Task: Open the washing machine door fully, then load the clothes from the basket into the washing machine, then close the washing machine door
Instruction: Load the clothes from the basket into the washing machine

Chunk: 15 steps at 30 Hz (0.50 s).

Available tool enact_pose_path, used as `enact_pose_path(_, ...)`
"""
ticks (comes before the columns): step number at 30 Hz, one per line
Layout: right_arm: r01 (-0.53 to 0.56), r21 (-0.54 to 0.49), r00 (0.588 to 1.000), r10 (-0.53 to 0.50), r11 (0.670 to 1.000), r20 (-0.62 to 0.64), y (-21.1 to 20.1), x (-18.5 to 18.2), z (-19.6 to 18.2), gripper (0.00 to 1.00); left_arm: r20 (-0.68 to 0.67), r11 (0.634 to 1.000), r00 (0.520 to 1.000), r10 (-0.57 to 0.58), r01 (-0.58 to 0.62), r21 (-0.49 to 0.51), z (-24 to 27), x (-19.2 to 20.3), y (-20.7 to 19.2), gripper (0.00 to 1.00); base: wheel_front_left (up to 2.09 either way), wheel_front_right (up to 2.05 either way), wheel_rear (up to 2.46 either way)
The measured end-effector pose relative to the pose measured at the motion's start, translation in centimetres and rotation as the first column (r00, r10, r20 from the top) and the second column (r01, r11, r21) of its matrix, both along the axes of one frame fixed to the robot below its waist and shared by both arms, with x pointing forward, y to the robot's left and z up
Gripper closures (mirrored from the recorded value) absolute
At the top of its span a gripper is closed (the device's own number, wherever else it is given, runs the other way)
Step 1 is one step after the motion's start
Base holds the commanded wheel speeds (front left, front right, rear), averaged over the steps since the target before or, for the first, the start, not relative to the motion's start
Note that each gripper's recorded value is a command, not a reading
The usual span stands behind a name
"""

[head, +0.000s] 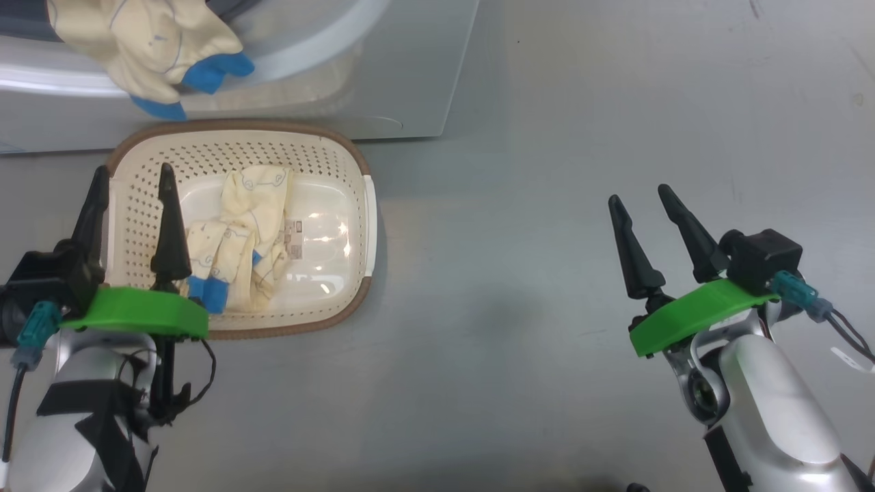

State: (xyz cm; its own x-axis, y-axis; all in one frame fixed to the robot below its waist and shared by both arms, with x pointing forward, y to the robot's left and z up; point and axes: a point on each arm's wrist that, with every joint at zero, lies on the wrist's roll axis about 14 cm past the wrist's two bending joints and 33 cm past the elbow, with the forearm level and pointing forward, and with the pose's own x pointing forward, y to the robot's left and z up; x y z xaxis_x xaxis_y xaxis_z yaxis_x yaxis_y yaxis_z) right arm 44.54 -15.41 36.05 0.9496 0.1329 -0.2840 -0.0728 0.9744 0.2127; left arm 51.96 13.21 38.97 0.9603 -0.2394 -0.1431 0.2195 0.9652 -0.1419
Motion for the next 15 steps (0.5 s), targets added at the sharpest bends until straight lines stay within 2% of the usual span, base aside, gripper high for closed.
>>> enact_pose_path(15, 0.005, -0.004, 1.000, -0.005, 1.000, -0.003, -0.2, -0.2, 0.0, 0.00, -0.027, 1.000, 1.000, -0.012, 0.012, -0.002, -1.1, -0.3, -0.2, 0.00, 0.00, 0.00, 0.00)
